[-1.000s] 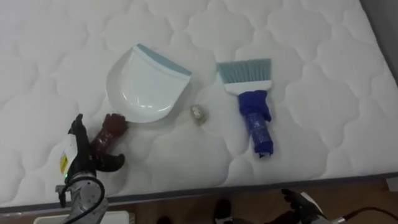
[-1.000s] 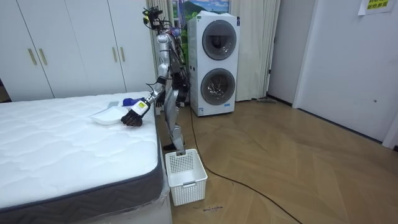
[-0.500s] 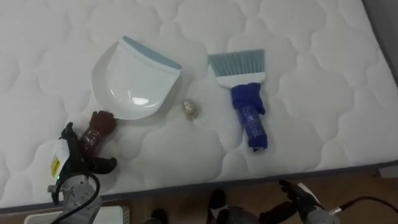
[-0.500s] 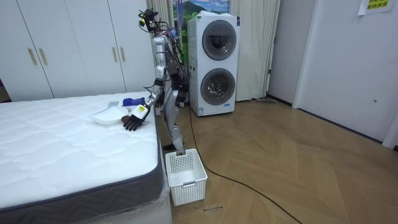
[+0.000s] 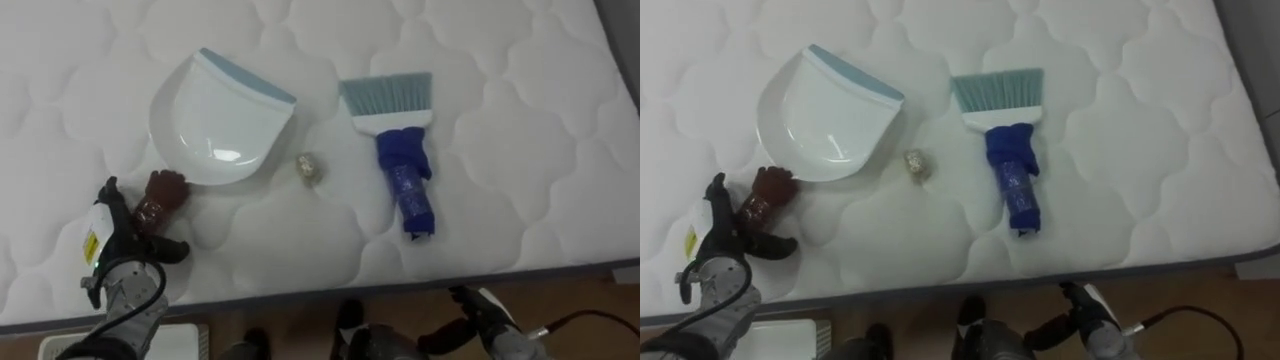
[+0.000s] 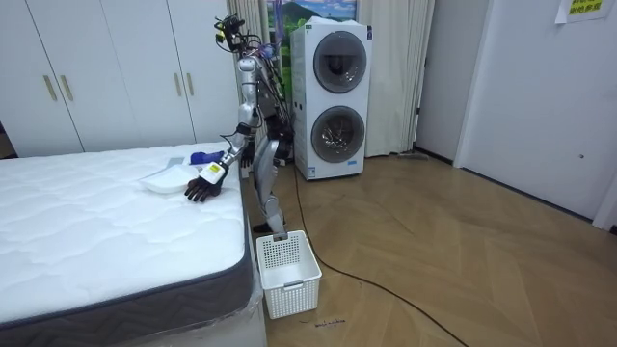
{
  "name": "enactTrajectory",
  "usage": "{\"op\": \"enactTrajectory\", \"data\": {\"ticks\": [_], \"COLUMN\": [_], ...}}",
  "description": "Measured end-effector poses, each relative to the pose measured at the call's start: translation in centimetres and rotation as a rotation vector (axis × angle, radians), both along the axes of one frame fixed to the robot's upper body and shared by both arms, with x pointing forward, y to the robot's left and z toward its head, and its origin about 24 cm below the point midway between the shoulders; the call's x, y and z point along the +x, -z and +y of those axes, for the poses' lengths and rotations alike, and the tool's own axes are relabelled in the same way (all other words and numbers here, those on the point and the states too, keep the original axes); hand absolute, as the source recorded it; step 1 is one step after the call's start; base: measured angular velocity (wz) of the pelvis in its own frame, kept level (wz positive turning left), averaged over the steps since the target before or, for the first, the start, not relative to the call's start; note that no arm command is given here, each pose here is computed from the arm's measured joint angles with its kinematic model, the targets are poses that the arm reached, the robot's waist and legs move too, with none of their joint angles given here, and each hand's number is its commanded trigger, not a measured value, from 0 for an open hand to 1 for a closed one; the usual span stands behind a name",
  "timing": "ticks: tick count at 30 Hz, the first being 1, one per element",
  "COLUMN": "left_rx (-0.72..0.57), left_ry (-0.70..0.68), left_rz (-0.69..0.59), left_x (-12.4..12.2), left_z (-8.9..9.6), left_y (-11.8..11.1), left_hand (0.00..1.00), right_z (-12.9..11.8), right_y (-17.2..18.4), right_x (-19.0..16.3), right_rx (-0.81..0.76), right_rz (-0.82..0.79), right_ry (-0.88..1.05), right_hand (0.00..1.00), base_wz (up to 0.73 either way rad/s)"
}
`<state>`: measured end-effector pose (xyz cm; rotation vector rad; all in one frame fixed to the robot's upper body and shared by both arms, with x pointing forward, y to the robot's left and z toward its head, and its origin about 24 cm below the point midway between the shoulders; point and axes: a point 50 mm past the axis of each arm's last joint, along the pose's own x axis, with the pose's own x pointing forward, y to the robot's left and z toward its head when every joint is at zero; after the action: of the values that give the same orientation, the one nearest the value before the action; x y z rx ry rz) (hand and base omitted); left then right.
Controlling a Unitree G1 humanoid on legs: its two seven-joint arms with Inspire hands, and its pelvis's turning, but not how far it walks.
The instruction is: Clean bed
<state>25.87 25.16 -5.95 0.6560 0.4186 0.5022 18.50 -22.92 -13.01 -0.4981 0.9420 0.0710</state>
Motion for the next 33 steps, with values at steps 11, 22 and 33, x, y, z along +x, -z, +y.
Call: {"op": "enactTrajectory", "data": {"ticks": [11,22,33], "left_rx": [0.006,0.005,0.009], "left_ry": [-0.012,-0.024,-0.014], "left_rz": [-0.06,-0.07,-0.056], "left_x": [0.74,0.76,0.68], "left_z": [-0.22,-0.18,-0.33], "left_y": [-0.86,-0.94,-0.77], "left_hand": [0.0,0.0,0.0], "right_z": [0.13,0.06,-0.16], "right_y": [-0.06,0.14,0.08], "right_x": [0.13,-0.34,-0.35], "right_rx": [0.01,0.028,0.028], "right_rz": [-0.014,-0.01,-0.002], "right_ry": [0.017,0.048,0.029], "right_hand": [0.0,0.0,0.0], "base_wz": [0.0,0.0,-0.01]}}
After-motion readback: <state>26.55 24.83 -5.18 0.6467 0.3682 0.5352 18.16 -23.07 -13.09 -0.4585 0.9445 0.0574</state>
